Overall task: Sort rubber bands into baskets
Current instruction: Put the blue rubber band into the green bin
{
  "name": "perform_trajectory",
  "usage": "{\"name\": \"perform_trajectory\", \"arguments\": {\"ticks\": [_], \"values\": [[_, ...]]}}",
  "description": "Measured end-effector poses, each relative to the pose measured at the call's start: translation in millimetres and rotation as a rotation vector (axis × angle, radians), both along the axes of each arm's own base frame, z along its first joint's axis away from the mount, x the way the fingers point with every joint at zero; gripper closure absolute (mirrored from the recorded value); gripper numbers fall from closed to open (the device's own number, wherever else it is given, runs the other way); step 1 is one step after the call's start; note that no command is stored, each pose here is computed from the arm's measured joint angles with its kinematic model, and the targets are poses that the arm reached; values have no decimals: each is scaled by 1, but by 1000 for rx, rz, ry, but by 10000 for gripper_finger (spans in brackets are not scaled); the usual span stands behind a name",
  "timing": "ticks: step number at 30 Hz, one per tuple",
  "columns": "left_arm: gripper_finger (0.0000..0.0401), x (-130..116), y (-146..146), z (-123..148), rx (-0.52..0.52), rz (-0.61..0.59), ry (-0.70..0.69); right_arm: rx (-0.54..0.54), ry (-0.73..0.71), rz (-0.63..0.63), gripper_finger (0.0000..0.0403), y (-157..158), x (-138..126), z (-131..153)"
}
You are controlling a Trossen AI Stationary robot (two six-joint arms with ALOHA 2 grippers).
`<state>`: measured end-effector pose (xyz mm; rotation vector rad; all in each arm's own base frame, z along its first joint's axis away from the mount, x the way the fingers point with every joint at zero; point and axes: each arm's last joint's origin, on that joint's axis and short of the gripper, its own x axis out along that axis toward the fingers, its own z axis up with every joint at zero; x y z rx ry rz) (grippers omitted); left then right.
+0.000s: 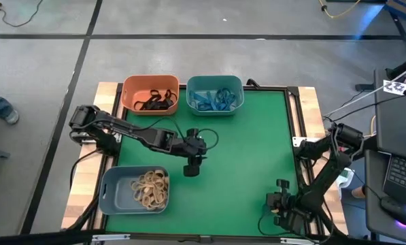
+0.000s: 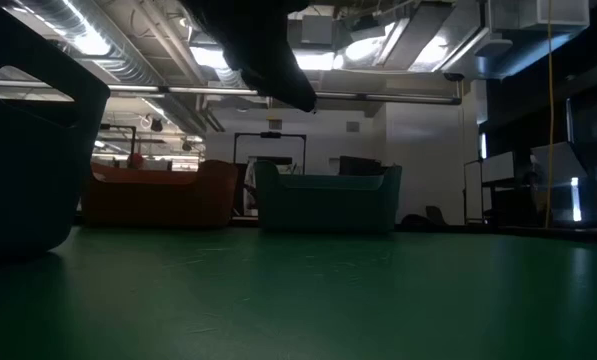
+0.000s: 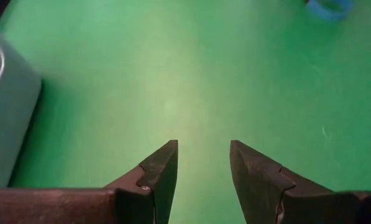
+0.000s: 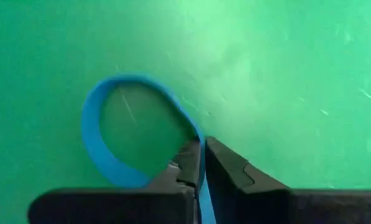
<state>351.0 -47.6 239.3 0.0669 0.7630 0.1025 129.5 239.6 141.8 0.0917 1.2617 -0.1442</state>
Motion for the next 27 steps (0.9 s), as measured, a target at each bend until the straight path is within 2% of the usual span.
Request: {"name": "perform_trajectory", "arguments": {"ticks": [4, 7, 17, 27], "values": [[257, -5, -10, 0, 4, 31, 12, 58, 24, -61, 387, -7, 19, 0], [258, -7, -22, 0, 15, -4, 15, 53, 13, -34, 397, -12, 31, 1], [258, -21, -45, -10, 61, -33, 28, -42, -43, -25, 397, -42, 63, 6], [258, -34, -53, -27, 39, -28, -22, -219, -153, -116, 398, -100, 77, 50]]}}
